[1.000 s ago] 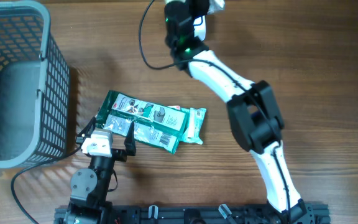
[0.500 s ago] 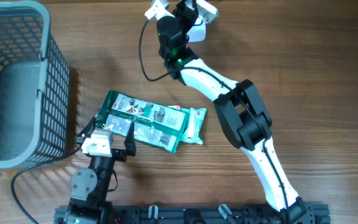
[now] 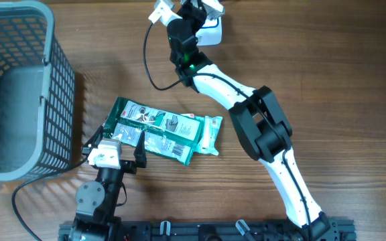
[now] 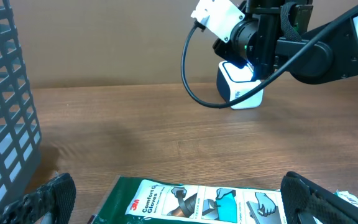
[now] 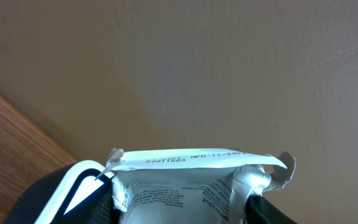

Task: Scan the item barcode
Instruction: 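Lift the white box and hold it under the scanner, then carry the white box to the right edge and release it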

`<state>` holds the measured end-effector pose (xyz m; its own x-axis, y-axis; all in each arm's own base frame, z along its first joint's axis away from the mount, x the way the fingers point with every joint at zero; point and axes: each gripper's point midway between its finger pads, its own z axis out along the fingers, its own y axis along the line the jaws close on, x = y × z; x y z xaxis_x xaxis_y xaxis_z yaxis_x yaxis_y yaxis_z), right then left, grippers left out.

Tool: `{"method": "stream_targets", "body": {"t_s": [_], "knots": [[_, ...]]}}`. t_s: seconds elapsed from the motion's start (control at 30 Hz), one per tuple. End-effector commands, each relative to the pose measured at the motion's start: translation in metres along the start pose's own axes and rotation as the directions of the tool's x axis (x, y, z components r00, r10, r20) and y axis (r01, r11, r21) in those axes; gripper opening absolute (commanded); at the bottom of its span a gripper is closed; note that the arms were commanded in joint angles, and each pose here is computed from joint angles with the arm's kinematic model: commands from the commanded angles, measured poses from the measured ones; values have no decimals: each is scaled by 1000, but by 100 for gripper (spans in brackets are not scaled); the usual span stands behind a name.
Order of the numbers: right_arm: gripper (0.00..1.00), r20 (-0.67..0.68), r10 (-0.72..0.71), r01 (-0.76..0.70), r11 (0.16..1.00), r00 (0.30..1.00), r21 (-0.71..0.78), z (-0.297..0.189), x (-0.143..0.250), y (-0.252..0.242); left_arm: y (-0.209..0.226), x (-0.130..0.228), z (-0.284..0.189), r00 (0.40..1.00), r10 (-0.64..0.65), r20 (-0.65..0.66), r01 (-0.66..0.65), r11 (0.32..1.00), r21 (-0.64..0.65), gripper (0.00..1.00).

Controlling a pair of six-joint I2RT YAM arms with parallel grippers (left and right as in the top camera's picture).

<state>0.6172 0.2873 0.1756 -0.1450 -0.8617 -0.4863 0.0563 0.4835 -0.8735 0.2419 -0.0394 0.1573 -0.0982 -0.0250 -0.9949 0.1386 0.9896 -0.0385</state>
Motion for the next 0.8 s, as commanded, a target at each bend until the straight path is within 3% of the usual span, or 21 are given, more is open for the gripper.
{"method": "stream_targets", "body": {"t_s": [0.0, 0.1, 0.23, 0.37, 0.4, 0.5, 0.6, 0.77], "knots": [[53, -34, -12, 11, 1000, 999, -22, 7, 21, 32, 0, 1, 0, 1000, -5, 0, 5, 1000, -3, 100], [52, -57, -20, 20, 1000, 998, -2, 7, 25, 27, 0, 1, 0, 1000, -5, 0, 5, 1000, -4, 100], [52, -197, 27, 0, 991, 980, 135, 19, 53, -39, 0, 1, 0, 1000, -5, 0, 5, 1000, -3, 100], [53, -434, 213, -36, 923, 875, 382, 29, 137, -138, 0, 1, 0, 1000, -5, 0, 5, 1000, -3, 100], [52, -514, 298, -22, 880, 805, 475, 29, 180, -163, 0, 1, 0, 1000, -5, 0, 5, 1000, -4, 100], [50, -642, 385, 63, 826, 664, 561, 24, 264, -188, 0, 1, 0, 1000, -5, 0, 5, 1000, -3, 100], [49, -797, 386, 206, 828, 465, 521, 4, 391, -201, 0, 1, 0, 1000, -5, 0, 5, 1000, -3, 100], [51, -870, 447, 40, 885, 207, 464, -41, 520, -181, 0, 1, 0, 1000, -5, 0, 5, 1000, -4, 100]]}}
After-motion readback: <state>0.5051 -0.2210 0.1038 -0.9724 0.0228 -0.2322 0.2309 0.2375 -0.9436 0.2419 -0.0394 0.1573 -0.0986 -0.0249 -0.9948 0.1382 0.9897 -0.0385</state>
